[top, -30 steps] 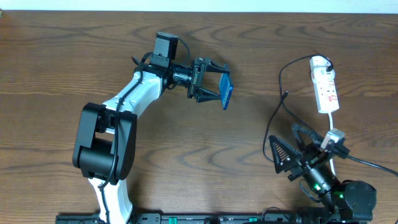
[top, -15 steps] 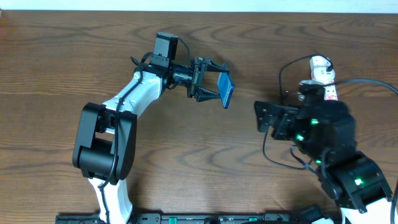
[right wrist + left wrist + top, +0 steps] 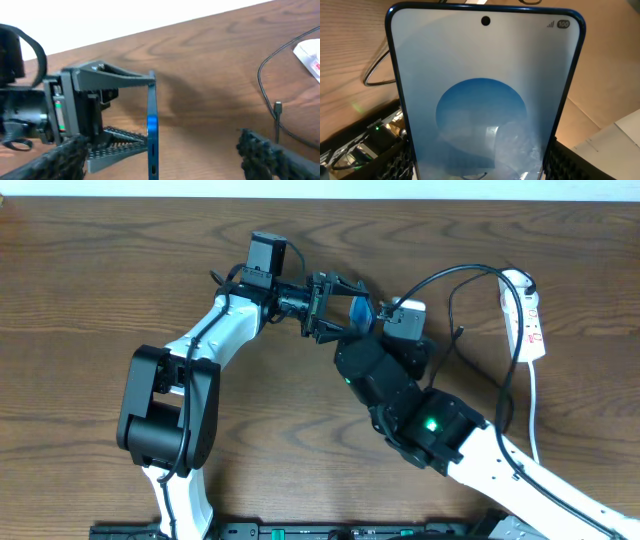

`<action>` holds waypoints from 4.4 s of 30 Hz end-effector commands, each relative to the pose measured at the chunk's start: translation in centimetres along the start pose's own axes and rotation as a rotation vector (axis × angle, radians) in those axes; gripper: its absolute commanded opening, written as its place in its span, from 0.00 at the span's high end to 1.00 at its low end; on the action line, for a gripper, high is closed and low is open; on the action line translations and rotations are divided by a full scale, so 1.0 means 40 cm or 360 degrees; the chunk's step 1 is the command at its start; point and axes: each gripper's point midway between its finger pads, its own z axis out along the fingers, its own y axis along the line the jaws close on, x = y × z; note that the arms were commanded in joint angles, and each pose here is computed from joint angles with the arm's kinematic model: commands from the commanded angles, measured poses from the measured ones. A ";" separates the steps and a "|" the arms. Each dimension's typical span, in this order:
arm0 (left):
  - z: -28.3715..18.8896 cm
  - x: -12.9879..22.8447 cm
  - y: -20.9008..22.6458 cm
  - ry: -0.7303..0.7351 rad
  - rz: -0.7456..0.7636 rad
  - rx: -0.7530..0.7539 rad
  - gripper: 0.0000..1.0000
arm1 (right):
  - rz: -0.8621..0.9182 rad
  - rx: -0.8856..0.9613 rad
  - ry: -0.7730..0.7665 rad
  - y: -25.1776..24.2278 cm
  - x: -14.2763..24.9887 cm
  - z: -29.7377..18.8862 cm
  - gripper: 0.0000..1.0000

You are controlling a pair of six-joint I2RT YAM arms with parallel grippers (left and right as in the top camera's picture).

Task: Plug charger to phone and switch on socket
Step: 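Reach the right gripper to the phone and grasp its edge, then hand the phone back to the left gripper and release with right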

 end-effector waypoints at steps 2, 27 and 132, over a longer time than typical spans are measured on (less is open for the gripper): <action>-0.007 0.048 -0.041 0.0052 0.0088 0.0025 0.59 | -0.0013 0.0071 0.0001 0.005 0.022 0.033 0.18; -0.068 0.003 -0.056 -0.0065 0.0295 0.0079 0.23 | 0.0202 -0.0038 0.0310 -0.015 0.069 0.115 0.99; -0.316 0.005 0.153 -0.1489 0.0296 -0.0263 0.93 | 0.1545 -0.1360 0.0683 0.108 0.136 0.080 0.29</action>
